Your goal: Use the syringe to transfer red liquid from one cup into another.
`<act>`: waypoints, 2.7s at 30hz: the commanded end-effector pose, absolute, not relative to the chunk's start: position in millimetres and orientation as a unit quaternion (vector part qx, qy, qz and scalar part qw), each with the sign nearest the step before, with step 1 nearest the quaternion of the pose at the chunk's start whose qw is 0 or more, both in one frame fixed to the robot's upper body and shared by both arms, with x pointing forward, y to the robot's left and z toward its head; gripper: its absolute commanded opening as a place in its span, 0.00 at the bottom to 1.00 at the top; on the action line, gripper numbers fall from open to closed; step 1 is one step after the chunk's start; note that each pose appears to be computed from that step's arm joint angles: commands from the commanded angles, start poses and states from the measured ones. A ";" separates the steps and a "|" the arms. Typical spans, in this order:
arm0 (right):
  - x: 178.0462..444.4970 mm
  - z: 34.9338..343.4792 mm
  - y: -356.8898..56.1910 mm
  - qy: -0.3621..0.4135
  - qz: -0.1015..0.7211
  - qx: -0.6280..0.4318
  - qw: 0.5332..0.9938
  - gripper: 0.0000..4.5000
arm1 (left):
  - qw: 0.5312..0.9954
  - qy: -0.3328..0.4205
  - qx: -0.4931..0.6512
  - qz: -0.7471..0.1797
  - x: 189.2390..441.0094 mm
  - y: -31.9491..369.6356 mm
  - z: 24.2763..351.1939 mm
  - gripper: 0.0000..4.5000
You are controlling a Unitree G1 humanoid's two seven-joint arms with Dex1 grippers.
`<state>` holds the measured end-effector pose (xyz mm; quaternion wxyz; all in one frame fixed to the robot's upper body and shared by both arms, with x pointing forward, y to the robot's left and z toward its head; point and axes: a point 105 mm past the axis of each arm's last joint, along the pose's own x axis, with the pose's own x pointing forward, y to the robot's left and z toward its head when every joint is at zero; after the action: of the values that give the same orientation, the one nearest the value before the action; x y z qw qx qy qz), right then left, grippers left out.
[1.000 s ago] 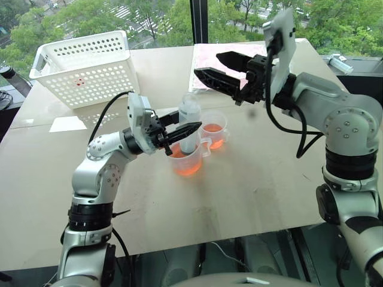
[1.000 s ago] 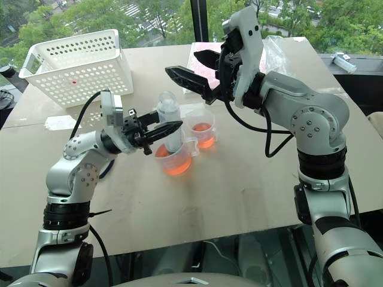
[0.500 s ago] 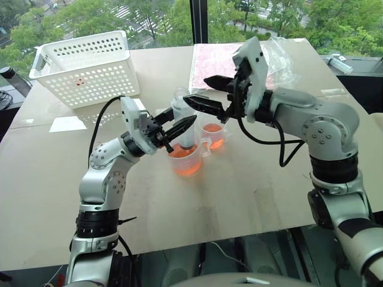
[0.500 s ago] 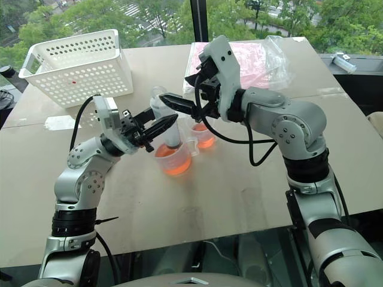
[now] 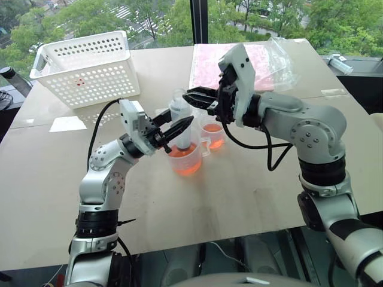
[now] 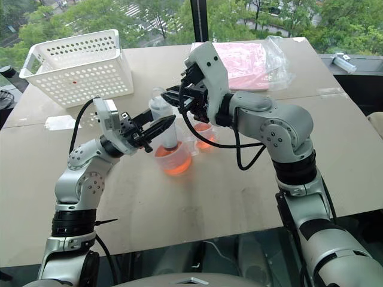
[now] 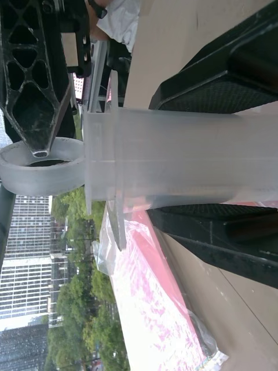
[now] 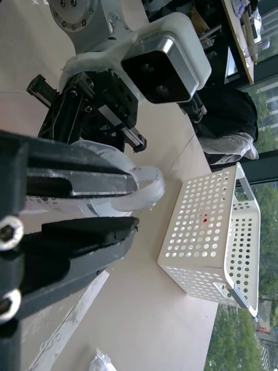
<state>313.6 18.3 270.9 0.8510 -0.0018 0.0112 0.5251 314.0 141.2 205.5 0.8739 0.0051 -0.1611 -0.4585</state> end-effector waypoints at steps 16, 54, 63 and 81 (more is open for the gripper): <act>315.9 281.8 20.6 -0.085 0.529 -0.020 0.844 0.01 | 0.845 -0.170 -0.017 -0.507 295.4 136.5 211.0 0.32; 320.6 313.9 3.3 -0.223 0.527 0.066 0.818 0.01 | 0.847 -0.148 -0.018 -0.510 293.5 137.0 200.6 0.32; 318.3 304.5 5.8 -0.209 0.537 0.050 0.816 0.01 | 0.848 -0.150 -0.018 -0.508 294.8 138.8 202.3 0.32; 302.1 286.2 2.5 -0.135 0.600 0.038 0.788 0.51 | 0.852 -0.181 -0.014 -0.491 298.6 147.0 227.3 0.32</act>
<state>313.5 5.7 271.9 0.8030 0.0399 -0.1084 0.5846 304.3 146.4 208.3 0.8600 -0.0283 -0.1466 -0.4880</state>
